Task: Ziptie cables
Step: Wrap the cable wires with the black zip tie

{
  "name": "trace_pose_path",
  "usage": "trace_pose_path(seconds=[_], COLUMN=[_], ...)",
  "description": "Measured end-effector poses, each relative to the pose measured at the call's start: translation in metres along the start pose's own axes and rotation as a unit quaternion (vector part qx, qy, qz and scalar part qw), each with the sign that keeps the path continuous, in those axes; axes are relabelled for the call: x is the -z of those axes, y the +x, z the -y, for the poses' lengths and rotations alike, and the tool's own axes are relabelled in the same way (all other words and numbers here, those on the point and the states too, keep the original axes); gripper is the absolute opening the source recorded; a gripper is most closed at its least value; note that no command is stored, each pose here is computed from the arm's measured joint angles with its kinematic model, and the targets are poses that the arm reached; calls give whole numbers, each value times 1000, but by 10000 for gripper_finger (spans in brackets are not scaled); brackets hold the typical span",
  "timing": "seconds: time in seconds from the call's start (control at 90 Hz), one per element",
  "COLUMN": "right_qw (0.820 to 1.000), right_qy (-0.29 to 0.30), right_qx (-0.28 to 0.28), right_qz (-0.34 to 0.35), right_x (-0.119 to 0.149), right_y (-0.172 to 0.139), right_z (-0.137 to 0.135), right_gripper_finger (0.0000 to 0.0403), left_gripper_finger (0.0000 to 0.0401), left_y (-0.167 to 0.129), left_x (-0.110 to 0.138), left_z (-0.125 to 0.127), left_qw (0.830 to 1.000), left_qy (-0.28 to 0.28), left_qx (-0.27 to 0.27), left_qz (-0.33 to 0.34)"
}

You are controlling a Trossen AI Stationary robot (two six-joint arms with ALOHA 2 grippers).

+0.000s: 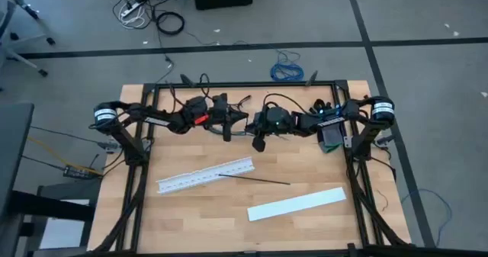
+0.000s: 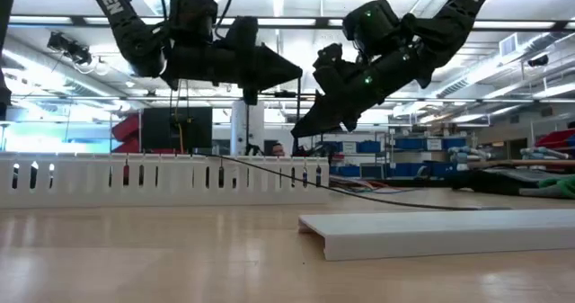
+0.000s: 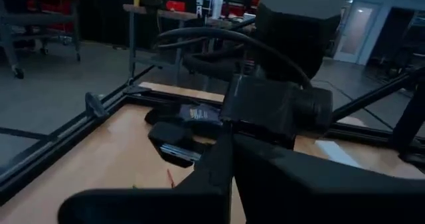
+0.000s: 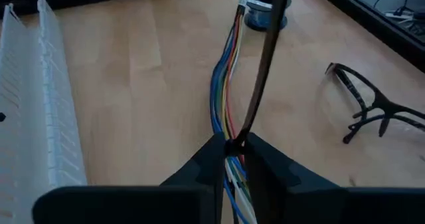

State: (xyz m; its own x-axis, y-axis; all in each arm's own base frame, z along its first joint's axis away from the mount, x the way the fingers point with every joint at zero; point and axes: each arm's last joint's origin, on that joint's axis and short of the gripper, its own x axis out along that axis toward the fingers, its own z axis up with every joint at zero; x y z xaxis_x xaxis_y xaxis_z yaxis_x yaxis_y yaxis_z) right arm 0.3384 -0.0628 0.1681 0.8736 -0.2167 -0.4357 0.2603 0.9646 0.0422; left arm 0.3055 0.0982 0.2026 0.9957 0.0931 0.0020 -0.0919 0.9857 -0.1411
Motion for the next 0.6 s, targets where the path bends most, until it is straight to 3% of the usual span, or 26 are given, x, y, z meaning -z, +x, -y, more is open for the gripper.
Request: trace_pose_path(seconds=[0.6], right_qw=[999], right_qy=[6], right_qx=[9], right_qz=[-38], right_x=[44], right_y=[36], right_z=[6], right_gripper_finger=[50], left_gripper_finger=[0], left_y=[0], left_x=[0], left_z=[0], left_qw=[1000], left_qy=[13], left_qx=[-1], left_qz=[-2])
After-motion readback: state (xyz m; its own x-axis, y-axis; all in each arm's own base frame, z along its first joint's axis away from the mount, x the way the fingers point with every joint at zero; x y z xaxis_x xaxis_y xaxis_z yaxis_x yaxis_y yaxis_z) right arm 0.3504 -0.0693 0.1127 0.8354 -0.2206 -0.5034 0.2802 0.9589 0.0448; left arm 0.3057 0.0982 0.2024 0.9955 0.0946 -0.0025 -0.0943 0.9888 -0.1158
